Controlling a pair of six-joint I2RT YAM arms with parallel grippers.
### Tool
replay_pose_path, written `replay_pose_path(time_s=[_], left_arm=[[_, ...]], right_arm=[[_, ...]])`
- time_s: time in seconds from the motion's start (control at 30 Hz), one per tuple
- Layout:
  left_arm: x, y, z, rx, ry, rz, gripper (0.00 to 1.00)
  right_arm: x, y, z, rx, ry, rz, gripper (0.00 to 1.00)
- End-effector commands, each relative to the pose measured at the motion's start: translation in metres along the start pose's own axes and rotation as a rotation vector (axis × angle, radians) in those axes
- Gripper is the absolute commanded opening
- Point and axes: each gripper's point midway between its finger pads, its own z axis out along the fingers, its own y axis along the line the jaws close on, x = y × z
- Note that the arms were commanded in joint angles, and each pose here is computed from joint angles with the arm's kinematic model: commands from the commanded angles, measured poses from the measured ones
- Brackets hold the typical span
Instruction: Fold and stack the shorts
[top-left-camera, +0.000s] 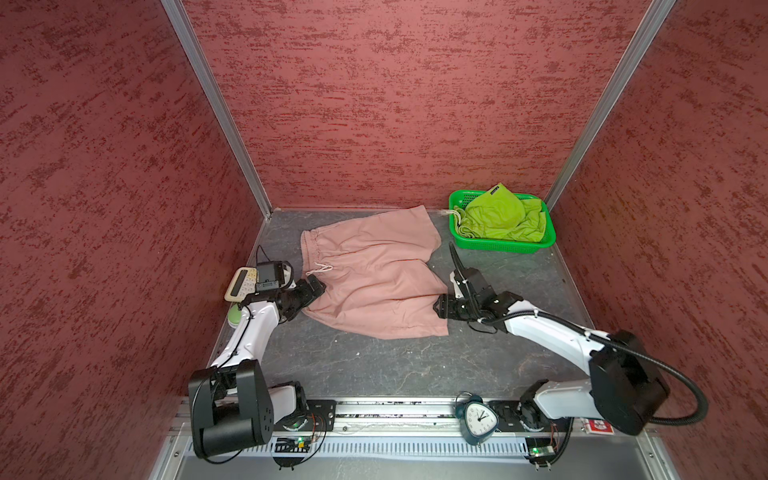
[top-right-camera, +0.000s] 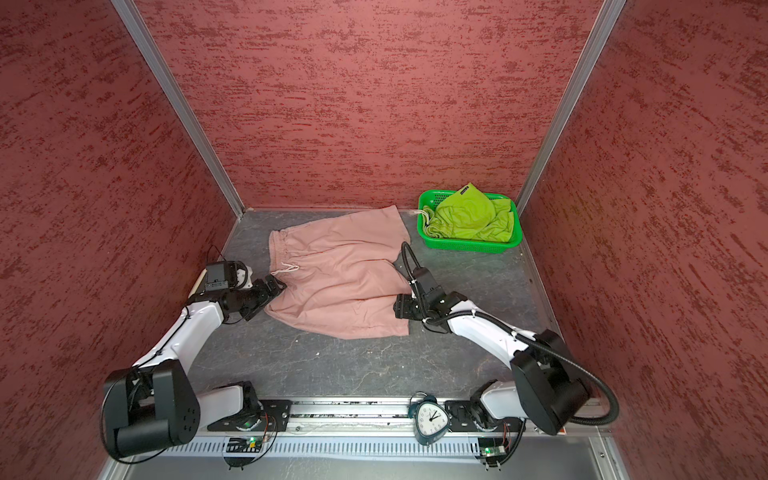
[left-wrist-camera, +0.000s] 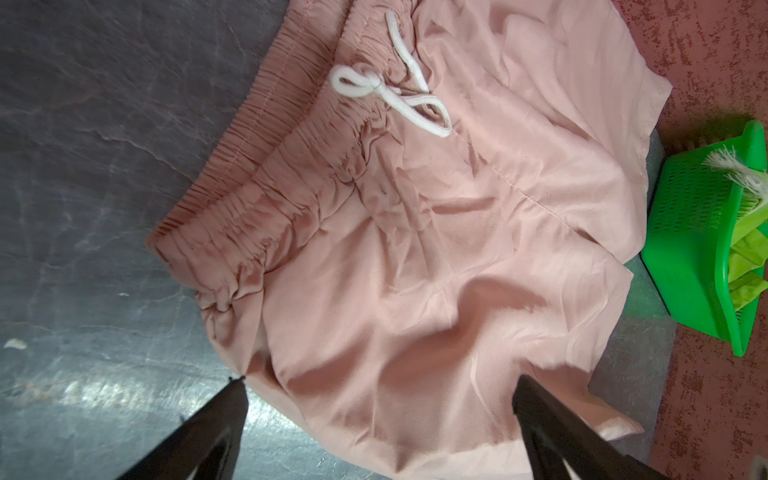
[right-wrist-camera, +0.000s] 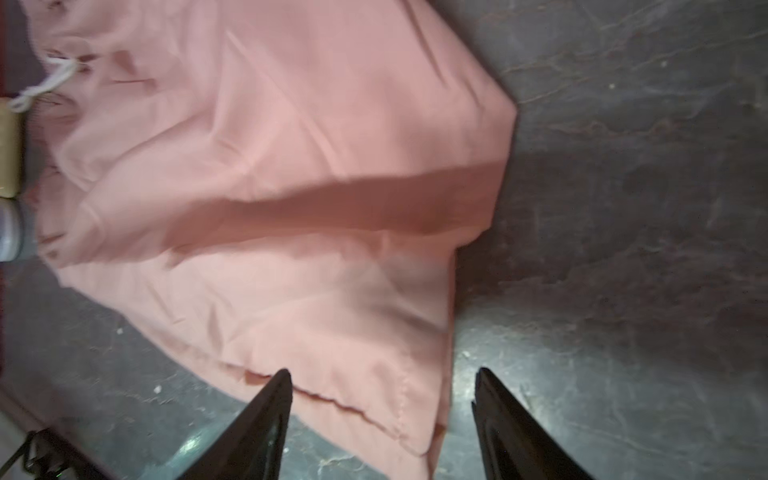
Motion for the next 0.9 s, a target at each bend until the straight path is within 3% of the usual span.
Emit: replay_pose_path(time_s=[0.0,0.13,0.2,0.37,0.57,0.63,0.73,0.8,0.87], left_arm=[[-0.008,-0.009,-0.005,0.033,-0.025,0.024,1.0],[-0.006,-0.009,-0.005,0.037,-0.019,0.025,1.0],[-0.005,-0.008,-0.006,0.036,-0.018,0.026,1.0],[-0.004,-0.008,-0.008,0.029,-0.021,0.031,1.0],[-0.008,-0.009,-0.013,0.022,-0.033,0.038,1.0],[-0.008,-0.009,-0.013,0.019,-0.034,0.036,1.0],[-0.009,-0.009,-0.012,0.019,-0.033,0.034,0.99],[-0.008,-0.008,-0.011,0.017,-0.028,0.031,0.99],[-0.008,-0.007,-0.009,0.015,-0.027,0.029,0.99]], right_arm=[[-0.031,0.003,0.002,0.007,-0.082,-0.059,0.68],[-0.041,0.019,0.017,-0.048,-0.063,-0.104,0.57],[-0.047,0.029,0.016,-0.084,-0.071,-0.111,0.47],[-0.034,0.03,0.009,-0.11,-0.037,-0.09,0.0],[0.042,0.017,-0.013,-0.171,0.154,0.034,0.0],[0.071,0.007,-0.018,-0.132,0.229,0.066,0.07],[0.102,-0.013,-0.027,-0.061,0.313,0.11,0.42],[0.098,-0.023,-0.037,-0.003,0.284,0.099,0.62],[0.073,-0.024,-0.044,0.031,0.193,0.07,0.71]])
